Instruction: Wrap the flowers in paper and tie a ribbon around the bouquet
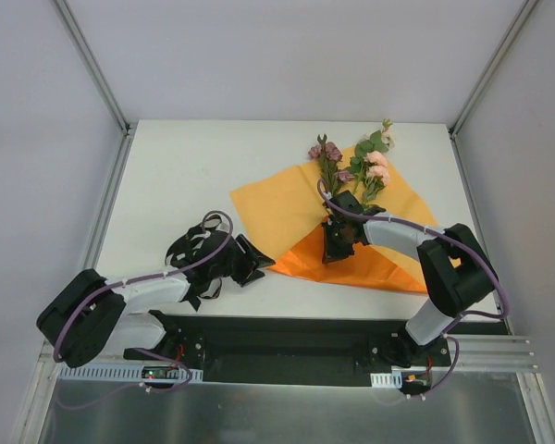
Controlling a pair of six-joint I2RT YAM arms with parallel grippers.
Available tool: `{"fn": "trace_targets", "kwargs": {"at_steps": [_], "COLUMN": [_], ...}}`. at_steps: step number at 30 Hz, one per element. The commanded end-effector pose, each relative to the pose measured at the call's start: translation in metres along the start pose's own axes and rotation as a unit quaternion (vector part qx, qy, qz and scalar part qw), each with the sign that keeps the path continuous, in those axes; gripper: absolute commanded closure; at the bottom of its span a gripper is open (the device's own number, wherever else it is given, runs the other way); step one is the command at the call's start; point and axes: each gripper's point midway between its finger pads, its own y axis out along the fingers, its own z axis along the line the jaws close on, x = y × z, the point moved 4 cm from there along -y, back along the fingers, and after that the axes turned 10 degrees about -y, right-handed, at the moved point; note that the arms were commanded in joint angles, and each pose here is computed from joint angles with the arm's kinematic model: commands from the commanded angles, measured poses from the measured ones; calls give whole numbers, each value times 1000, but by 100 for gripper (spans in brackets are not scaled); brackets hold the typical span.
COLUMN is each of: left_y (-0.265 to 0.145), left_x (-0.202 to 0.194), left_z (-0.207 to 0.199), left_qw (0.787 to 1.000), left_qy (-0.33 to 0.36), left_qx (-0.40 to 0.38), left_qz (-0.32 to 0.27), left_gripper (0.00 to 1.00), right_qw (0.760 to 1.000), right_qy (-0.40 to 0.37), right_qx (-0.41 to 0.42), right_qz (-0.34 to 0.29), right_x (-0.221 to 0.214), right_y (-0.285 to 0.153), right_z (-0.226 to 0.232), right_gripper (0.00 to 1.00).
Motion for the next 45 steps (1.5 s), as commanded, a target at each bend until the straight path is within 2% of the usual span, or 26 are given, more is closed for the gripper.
{"fn": "trace_targets", "kwargs": {"at_steps": [1, 7, 12, 17, 18, 21, 24, 26, 30, 35, 38, 45], "left_y": [19, 33, 44, 48, 47, 45, 47, 50, 46, 37, 35, 41], "left_x": [4, 2, 3, 1, 1, 0, -3, -6, -9, -16, -26, -43], "left_z": [4, 14, 31, 52, 55, 56, 43, 32, 6, -41, -60, -78], "left_qw": [997, 993, 991, 987, 987, 988, 994, 995, 991, 968, 959, 944], "left_qy": [-50, -52, -67, -107, -107, -102, -46, 1, 83, 204, 240, 300], "left_qx": [10, 9, 28, 29, 29, 17, 0, -9, -20, -29, -43, -41], "left_qz": [-51, -101, -116, -114, -116, -113, -101, -96, -106, -144, -146, -134], "left_gripper": [51, 54, 55, 68, 73, 80, 89, 100, 100, 100, 100, 100], "right_qw": [1000, 1000, 999, 999, 999, 1000, 1000, 1000, 999, 999, 999, 999], "right_qy": [-19, -24, -26, -22, -21, -18, -13, -8, 6, 16, 18, 20], "right_qx": [-4, 0, 7, 20, 20, 23, 24, 26, 33, 37, 37, 32], "right_qz": [-10, -16, -20, -15, -13, -9, -11, -11, -9, -10, -9, -5], "right_x": [6, 8, 9, 10, 9, 7, 6, 6, 6, 3, 1, -3], "right_y": [4, 1, -1, 1, 2, 2, 1, 2, 3, 3, 4, 5], "right_z": [-2, 0, 2, 6, 6, 6, 7, 8, 10, 12, 11, 9], "right_gripper": [99, 99, 99, 99, 99, 99, 99, 99, 99, 99, 99, 99]}}
